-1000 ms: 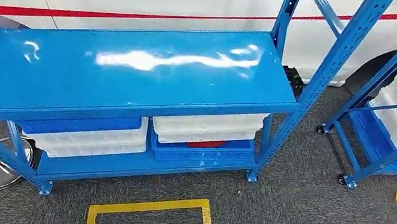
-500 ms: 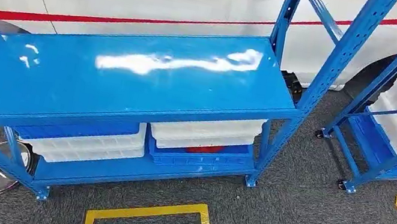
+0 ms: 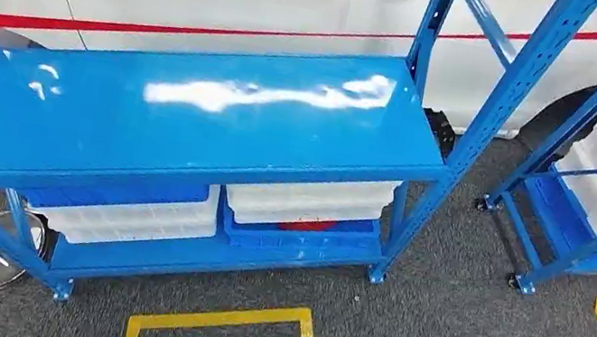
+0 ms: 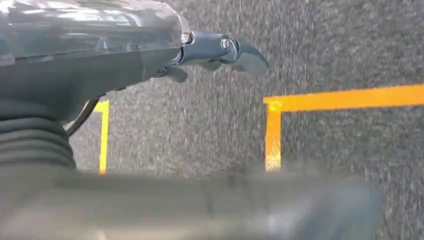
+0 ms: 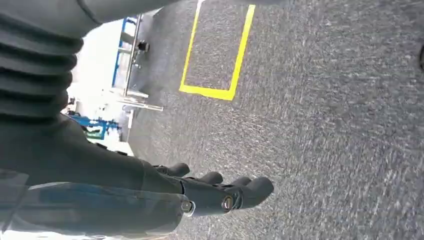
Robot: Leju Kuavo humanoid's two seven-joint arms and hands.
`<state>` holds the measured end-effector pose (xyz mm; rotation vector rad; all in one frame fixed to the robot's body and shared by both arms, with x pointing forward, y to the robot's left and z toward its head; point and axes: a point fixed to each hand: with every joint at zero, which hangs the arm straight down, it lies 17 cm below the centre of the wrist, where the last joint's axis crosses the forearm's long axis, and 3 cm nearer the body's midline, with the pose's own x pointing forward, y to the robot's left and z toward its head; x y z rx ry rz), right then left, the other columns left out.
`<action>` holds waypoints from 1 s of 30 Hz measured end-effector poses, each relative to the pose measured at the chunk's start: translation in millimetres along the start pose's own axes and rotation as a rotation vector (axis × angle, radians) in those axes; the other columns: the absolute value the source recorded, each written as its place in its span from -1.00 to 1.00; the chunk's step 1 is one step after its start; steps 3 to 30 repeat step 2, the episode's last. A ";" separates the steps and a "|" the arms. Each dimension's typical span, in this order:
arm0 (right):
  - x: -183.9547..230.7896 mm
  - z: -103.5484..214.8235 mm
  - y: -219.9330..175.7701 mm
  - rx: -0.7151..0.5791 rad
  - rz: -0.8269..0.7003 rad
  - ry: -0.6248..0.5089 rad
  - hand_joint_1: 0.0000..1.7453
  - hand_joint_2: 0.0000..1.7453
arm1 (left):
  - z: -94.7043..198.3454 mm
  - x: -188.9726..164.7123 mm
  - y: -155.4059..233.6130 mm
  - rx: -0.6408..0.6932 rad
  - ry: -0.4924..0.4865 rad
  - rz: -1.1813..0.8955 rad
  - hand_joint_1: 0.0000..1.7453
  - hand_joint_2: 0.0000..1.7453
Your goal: Take the parts from the cabinet and place them on the table.
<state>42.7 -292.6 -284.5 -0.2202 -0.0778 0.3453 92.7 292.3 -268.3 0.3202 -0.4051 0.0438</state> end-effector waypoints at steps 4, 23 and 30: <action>-0.2 -0.2 -1.2 -0.005 -0.011 0.003 -1.00 -1.00 | 0.1 -0.4 -0.5 -0.002 0.002 0.000 -1.00 1.00; -0.2 -0.2 -1.2 -0.005 -0.011 0.003 -1.00 -1.00 | 0.1 -0.4 -0.5 -0.002 0.002 0.000 -1.00 1.00; -0.2 -0.2 -1.2 -0.005 -0.011 0.003 -1.00 -1.00 | 0.1 -0.4 -0.5 -0.002 0.002 0.000 -1.00 1.00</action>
